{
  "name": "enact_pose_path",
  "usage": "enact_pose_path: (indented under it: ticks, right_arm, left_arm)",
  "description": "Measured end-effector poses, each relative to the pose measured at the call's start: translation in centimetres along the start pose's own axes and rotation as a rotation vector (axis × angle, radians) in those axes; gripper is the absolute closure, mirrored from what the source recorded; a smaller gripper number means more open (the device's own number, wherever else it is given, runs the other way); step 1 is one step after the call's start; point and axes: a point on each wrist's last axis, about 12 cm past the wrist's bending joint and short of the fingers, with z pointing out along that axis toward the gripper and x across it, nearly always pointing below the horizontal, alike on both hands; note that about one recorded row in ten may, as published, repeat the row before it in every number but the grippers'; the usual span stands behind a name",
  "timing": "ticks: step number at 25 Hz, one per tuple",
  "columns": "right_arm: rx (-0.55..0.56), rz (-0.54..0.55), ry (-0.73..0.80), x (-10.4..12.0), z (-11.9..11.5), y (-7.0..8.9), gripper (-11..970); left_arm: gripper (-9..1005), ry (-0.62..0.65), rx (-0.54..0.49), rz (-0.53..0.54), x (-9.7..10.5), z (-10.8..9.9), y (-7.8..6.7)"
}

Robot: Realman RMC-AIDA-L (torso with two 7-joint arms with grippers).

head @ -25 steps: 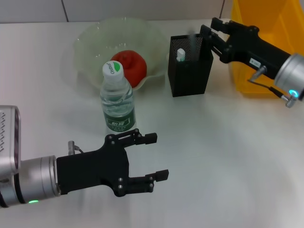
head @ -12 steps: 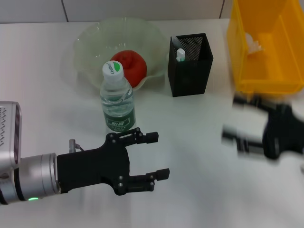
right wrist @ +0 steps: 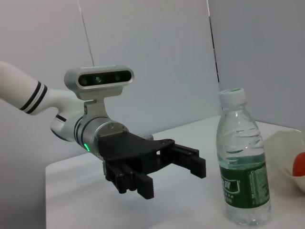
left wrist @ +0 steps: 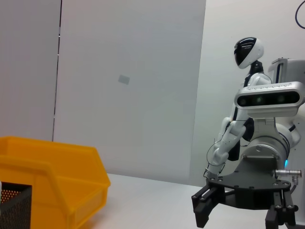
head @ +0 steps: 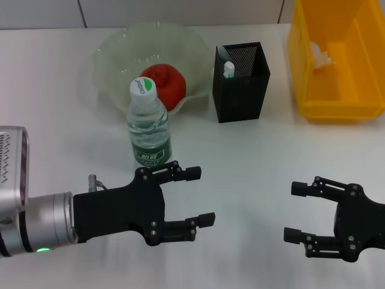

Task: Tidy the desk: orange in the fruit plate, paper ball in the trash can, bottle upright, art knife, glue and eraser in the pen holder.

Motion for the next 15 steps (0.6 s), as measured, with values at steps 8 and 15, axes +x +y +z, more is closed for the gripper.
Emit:
enact_pose_path:
  ticks: [8, 15]
  right_arm:
    - [-0.004, -0.004, -0.006, -0.18, 0.25, -0.21, 130]
    - [-0.005, -0.006, -0.009, -0.26, 0.35, -0.29, 130]
  left_arm:
    - [201, 0.0, 0.0, 0.0, 0.0, 0.01, 0.01]
    - [201, 0.0, 0.0, -0.001, 0.0, 0.01, 0.01]
